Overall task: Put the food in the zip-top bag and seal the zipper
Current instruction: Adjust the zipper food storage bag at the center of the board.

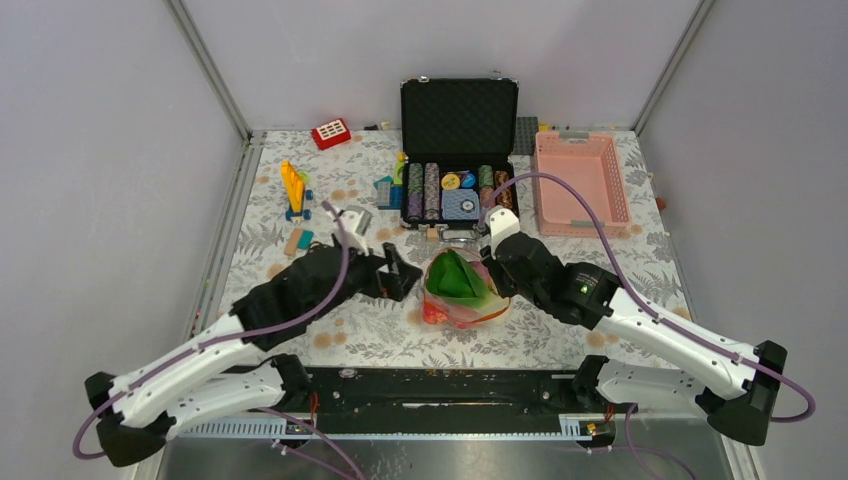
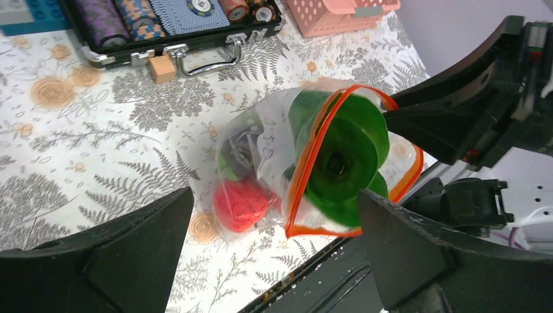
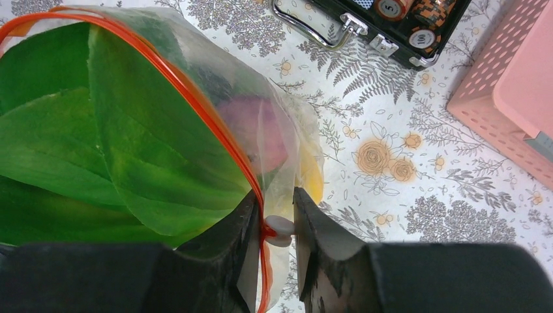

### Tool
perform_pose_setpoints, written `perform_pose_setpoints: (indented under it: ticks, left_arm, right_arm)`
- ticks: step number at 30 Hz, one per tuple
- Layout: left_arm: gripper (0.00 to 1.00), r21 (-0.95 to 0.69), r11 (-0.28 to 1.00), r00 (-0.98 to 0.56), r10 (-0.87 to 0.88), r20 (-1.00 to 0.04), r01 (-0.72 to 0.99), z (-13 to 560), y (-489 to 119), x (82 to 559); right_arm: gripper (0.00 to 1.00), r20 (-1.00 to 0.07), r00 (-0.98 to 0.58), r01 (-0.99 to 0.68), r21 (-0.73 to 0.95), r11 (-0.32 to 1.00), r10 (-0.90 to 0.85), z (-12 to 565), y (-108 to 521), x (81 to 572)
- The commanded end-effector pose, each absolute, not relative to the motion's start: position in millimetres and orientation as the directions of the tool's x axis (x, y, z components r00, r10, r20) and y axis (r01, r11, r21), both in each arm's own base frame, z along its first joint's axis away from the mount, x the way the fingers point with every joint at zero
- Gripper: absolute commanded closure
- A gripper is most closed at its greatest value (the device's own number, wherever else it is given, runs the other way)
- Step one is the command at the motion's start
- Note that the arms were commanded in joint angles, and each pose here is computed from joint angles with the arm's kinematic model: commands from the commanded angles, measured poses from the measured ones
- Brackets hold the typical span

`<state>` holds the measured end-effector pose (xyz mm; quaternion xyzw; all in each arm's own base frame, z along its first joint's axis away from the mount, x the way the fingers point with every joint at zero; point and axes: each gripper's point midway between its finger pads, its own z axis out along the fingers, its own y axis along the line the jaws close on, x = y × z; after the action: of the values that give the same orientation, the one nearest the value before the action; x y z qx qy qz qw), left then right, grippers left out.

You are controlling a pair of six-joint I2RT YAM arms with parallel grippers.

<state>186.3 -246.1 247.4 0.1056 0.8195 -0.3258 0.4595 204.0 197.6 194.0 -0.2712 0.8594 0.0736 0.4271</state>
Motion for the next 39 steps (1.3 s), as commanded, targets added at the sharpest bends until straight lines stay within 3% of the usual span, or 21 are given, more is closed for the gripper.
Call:
perform_pose_setpoints:
  ticks: [1,9,18,25,39]
  left_arm:
    - [0.01,-0.478,0.790,-0.551,-0.220,-0.805,0.383,238,-211,177]
    - [0.05,-0.598,0.730,-0.686,-0.248,-0.683,0.331,181,-223,155]
    - [0.17,-0.713,0.594,-0.746,-0.264,-0.611,0.374,187,-274,155]
    - [0.19,-0.714,0.599,-0.737,-0.284,-0.614,0.364,186,-272,158]
    - [0.43,-0.680,0.640,-0.725,-0.270,-0.634,0.357,179,-293,181]
  right_arm:
    - [0.90,-0.813,-0.495,-0.473,-0.044,0.880,-0.306,213,202,208]
    - [0.90,-0.814,-0.510,-0.464,-0.011,0.886,-0.277,214,200,204]
    - [0.90,-0.820,-0.519,-0.454,0.023,0.891,-0.243,214,197,199]
    - [0.90,-0.823,-0.517,-0.451,0.029,0.892,-0.235,214,195,197]
    - [0.90,-0.835,-0.512,-0.470,0.077,0.879,-0.201,216,199,193]
